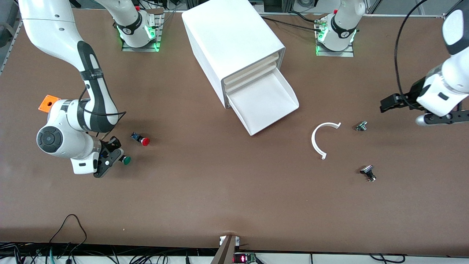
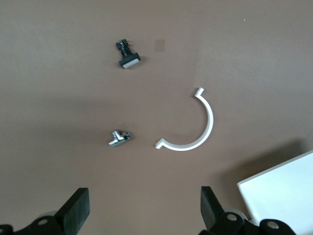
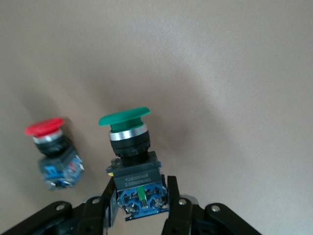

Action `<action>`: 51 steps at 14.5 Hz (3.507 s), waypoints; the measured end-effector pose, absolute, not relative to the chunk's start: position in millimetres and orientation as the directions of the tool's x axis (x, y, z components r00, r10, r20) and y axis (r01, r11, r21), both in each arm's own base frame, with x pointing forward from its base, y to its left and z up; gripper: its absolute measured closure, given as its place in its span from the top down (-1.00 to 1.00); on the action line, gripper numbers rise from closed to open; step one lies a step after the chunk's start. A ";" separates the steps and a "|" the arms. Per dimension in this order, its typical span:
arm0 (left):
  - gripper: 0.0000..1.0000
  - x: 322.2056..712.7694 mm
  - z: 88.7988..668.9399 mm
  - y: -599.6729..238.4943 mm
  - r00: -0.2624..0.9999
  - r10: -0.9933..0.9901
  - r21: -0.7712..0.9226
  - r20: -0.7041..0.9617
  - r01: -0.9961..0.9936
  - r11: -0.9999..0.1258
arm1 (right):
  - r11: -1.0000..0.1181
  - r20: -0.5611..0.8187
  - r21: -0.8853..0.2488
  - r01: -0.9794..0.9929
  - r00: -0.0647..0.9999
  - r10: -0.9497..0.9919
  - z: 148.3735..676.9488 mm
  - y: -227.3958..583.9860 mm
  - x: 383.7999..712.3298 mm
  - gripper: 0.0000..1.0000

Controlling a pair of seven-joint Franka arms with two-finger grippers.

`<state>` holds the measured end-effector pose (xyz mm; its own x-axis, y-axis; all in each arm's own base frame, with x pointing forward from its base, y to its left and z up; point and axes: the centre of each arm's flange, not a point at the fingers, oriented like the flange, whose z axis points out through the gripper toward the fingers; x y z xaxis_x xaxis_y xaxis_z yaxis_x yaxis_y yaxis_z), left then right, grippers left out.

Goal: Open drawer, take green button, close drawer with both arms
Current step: 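Place the green button on the table while the left gripper approaches the drawer, then push the drawer shut with the left gripper while the right gripper retracts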

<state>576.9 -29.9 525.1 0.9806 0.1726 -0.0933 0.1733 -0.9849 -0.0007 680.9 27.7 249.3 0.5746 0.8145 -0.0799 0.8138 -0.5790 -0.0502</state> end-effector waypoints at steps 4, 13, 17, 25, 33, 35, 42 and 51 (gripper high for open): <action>1.00 581.5 492.5 -72.1 0.951 0.286 -0.012 -0.120 0.286 -0.958 | -0.507 -0.068 -0.064 0.860 0.503 0.862 225.1 19.3 679.9 -0.15; 1.00 571.4 391.2 -167.9 0.874 0.468 0.001 -0.132 0.472 -0.882 | -0.376 0.051 -0.095 0.922 0.382 0.923 191.1 -25.7 677.2 0.50; 1.00 573.7 354.4 -197.5 0.838 0.525 0.043 -0.151 0.536 -0.843 | -0.395 0.088 -0.091 0.914 0.402 0.911 232.4 -7.0 686.4 1.00; 1.00 564.3 275.8 -257.8 0.793 0.583 0.089 -0.178 0.603 -0.793 | -0.606 0.144 -0.112 0.788 0.616 0.774 339.5 39.9 693.1 1.00; 1.00 553.2 230.5 -284.4 0.776 0.601 0.092 -0.192 0.624 -0.776 | -0.904 0.006 -0.176 0.391 0.918 0.396 448.7 182.0 667.9 1.00; 1.00 546.3 225.8 -288.8 0.781 0.593 0.082 -0.198 0.616 -0.784 | -0.925 -0.029 -0.130 0.356 0.931 0.363 461.4 160.4 665.2 1.00; 1.00 520.2 210.1 -301.3 0.789 0.574 0.039 -0.217 0.595 -0.803 | -0.974 -0.040 0.033 0.224 0.974 0.222 522.5 16.8 658.6 1.00; 1.00 446.4 230.0 -373.1 0.782 0.547 -0.056 -0.297 0.558 -0.828 | -0.958 -0.017 -0.001 0.287 0.958 0.287 573.9 -63.0 597.4 1.00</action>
<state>446.4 -373.1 230.0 0.7824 0.5473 -0.2971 0.5578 -0.8281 -0.0565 597.4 -63.0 573.9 0.9577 0.2872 -0.0167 0.2872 -0.9579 -0.0014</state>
